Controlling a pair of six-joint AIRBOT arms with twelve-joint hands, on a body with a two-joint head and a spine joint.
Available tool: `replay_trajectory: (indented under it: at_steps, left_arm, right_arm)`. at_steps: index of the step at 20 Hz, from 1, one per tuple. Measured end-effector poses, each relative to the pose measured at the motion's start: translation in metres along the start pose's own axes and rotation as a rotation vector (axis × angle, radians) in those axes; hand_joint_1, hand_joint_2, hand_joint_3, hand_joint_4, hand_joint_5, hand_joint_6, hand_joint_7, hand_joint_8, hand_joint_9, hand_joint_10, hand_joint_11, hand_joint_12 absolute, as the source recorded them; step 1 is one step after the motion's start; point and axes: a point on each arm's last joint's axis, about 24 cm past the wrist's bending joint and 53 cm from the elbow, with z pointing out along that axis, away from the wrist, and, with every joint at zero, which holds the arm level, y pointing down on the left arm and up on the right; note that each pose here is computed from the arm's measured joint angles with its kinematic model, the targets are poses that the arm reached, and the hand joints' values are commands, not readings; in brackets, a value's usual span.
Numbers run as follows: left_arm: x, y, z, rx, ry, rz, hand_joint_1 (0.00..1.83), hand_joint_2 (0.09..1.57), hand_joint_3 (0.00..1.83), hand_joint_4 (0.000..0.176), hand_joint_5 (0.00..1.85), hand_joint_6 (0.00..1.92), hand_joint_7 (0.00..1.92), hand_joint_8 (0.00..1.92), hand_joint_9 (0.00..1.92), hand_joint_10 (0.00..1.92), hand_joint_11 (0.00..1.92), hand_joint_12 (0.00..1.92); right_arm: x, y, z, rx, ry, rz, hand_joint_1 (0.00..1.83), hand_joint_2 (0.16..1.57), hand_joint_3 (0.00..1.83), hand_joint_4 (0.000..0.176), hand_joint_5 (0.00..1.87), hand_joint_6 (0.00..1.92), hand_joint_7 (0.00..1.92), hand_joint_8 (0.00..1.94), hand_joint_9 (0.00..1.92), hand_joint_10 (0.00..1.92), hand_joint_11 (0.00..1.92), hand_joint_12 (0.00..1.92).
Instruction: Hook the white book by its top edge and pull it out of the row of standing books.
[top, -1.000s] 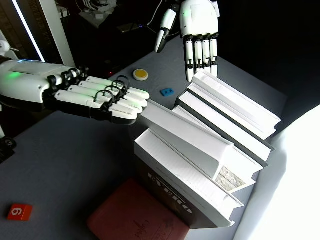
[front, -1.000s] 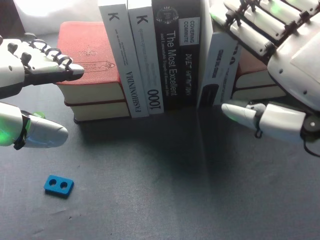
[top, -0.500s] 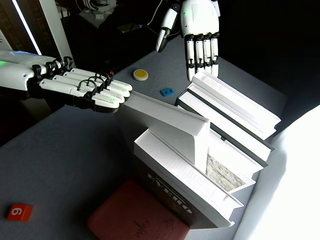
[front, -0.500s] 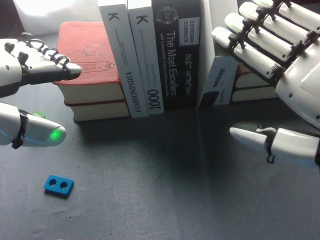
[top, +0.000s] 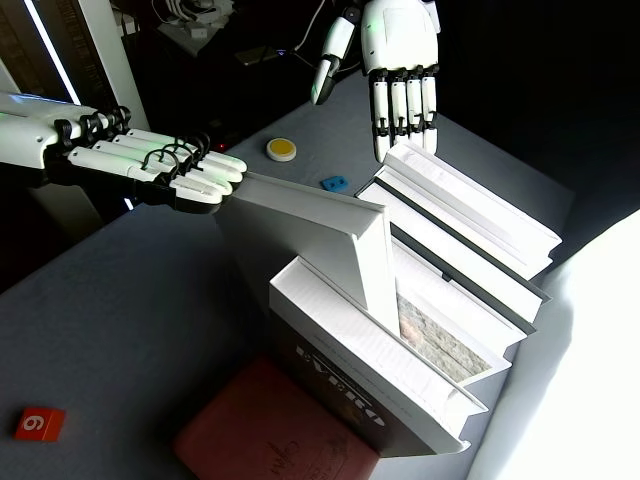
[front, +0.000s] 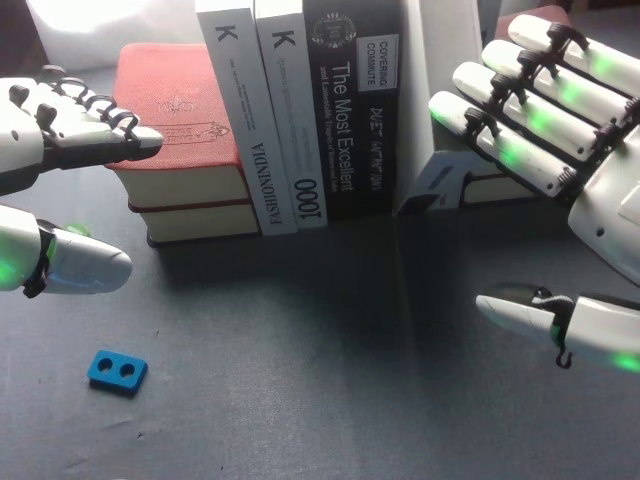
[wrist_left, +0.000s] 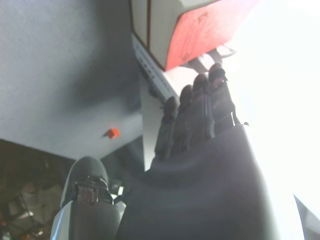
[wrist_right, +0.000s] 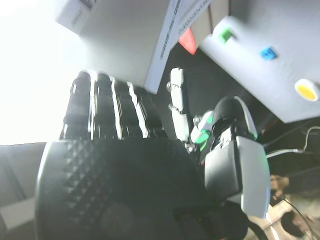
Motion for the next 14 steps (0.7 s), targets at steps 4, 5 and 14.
replay_trajectory:
  at_steps: [4,5,14]
  left_arm:
    - [0.000,0.000,0.000,0.000,0.001,0.000,0.00,1.18,0.00,0.000,0.00,0.00,0.00,0.00,0.00,0.00,0.00,0.00]
    - [0.000,0.000,0.000,0.000,0.001,0.000,0.00,1.18,0.00,0.000,0.00,0.00,0.00,0.00,0.00,0.00,0.00,0.00]
    - [0.000,0.000,0.000,0.000,0.002,-0.002,0.00,1.18,0.00,0.000,0.00,0.00,0.00,0.00,0.00,0.00,0.00,0.00]
  right_arm:
    - [0.005,0.003,-0.005,-0.019,0.014,-0.024,0.00,1.18,0.00,0.000,0.04,0.01,0.01,0.00,0.00,0.00,0.00,0.00]
    - [0.006,0.003,-0.006,-0.018,0.017,-0.026,0.00,1.18,0.00,0.000,0.05,0.01,0.01,0.00,0.00,0.00,0.00,0.00]
    - [0.021,0.009,-0.015,-0.049,0.056,-0.066,0.00,1.17,0.00,0.000,0.02,0.00,0.00,0.00,0.00,0.00,0.00,0.00]
